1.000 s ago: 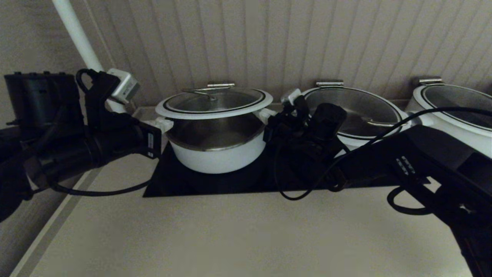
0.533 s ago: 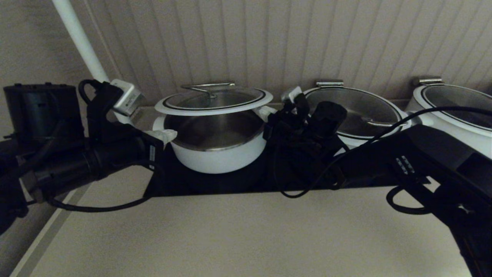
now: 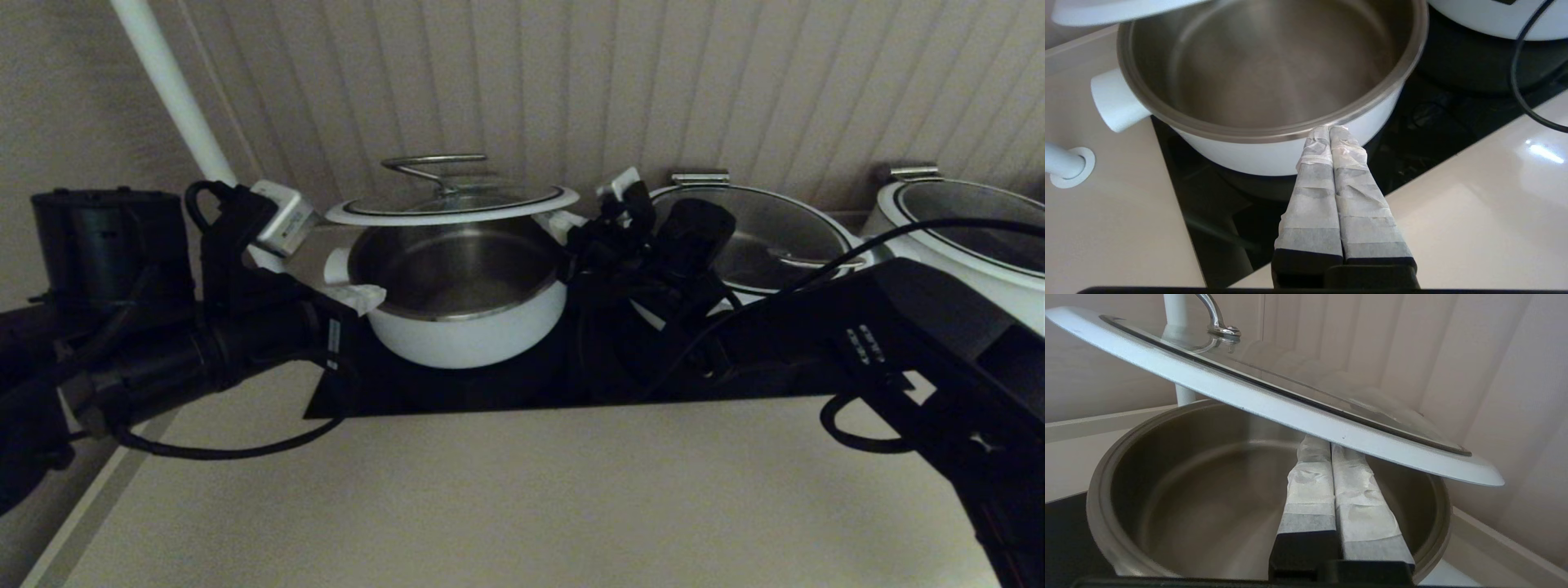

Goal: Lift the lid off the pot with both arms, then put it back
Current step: Open the pot lid completely

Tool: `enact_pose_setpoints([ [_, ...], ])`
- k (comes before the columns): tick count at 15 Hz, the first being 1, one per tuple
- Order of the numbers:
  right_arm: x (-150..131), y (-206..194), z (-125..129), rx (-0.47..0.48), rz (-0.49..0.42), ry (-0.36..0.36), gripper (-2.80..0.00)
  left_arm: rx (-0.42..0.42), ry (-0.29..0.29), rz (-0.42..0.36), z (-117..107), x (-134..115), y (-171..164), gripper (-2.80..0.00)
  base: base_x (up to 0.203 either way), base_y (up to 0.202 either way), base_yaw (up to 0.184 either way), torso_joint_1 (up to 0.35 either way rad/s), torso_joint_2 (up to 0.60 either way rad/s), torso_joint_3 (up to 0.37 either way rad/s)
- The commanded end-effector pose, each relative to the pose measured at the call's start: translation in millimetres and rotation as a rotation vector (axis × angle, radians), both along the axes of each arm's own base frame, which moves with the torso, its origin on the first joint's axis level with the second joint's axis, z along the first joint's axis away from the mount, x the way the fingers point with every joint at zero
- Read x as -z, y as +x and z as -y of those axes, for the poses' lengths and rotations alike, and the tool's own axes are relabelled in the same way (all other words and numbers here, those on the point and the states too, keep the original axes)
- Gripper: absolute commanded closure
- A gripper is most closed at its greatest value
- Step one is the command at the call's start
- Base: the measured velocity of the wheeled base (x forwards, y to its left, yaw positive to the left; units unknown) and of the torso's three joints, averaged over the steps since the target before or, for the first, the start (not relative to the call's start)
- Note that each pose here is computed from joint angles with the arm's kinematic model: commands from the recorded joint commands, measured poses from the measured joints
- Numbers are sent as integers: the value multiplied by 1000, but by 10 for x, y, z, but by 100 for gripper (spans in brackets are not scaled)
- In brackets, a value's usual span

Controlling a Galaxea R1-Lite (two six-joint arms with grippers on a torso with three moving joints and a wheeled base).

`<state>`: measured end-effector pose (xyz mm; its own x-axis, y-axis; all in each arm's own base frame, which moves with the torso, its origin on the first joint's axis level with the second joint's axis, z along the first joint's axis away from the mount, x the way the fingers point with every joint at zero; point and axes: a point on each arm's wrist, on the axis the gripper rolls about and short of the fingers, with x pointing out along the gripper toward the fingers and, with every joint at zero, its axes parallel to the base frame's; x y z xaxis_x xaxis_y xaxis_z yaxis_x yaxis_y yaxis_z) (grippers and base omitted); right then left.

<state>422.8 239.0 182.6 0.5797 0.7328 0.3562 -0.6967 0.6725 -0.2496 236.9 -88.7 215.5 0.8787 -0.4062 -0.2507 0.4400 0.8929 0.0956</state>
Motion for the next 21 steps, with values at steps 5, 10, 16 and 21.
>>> enact_pose_setpoints([
  [5, -14, -6, -3, -3, 13, 4, 0, -54, -8, 62, 76, 20, 242, 0, 0, 0, 0, 0, 0, 0],
  [10, -5, -10, -10, -3, 13, 1, 0, -84, -21, 105, 130, -66, 410, 0, 0, 0, 0, 0, 0, 0],
  [16, 24, -50, -47, -13, 7, -7, 0, -84, -27, 120, 169, -105, 516, 0, 0, 0, 0, 0, 0, 0],
  [21, 6, -76, -41, -15, 7, -7, 0, -84, -26, 114, 177, -83, 536, 0, 0, 0, 0, 0, 0, 0],
])
